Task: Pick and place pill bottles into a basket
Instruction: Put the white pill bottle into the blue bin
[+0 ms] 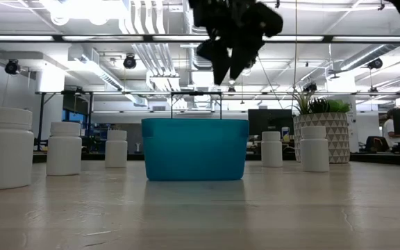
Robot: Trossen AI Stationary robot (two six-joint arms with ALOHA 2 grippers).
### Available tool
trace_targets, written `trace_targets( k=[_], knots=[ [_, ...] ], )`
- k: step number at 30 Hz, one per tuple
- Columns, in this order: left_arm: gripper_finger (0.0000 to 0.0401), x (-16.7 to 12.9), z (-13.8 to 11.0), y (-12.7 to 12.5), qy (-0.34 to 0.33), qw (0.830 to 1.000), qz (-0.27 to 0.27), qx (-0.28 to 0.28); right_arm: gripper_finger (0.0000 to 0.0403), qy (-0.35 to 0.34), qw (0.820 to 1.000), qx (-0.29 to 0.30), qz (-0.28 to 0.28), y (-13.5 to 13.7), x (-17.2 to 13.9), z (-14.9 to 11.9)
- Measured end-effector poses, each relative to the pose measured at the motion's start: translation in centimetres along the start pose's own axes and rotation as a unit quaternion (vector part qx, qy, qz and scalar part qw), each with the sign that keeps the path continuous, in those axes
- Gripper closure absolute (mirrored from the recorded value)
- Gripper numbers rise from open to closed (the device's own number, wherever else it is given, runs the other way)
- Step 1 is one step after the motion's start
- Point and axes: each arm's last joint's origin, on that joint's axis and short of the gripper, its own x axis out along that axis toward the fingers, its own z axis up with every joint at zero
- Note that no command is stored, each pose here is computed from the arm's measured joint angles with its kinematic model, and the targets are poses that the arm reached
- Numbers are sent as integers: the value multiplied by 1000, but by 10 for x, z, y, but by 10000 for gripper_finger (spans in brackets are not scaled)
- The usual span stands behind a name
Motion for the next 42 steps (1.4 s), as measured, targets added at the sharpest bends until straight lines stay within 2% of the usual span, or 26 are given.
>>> trace_targets(
  k=[8, 15, 29, 42],
  knots=[
    [399, 0, -1, 0, 0, 1000, 0, 1, 177, -32, 999, 7, -17, 22, -42, -15],
    [399, 0, -1, -1, 0, 1000, 0, 1, 177, -28, 999, 24, -14, 39, -53, -38],
    [399, 0, -1, -1, 0, 1000, 0, 1, 177, -11, 999, 48, -4, 62, -35, -77],
    [399, 0, -1, -1, 0, 1000, 0, 1, 178, 23, 998, 50, 15, 74, 3, -89]
  ],
)
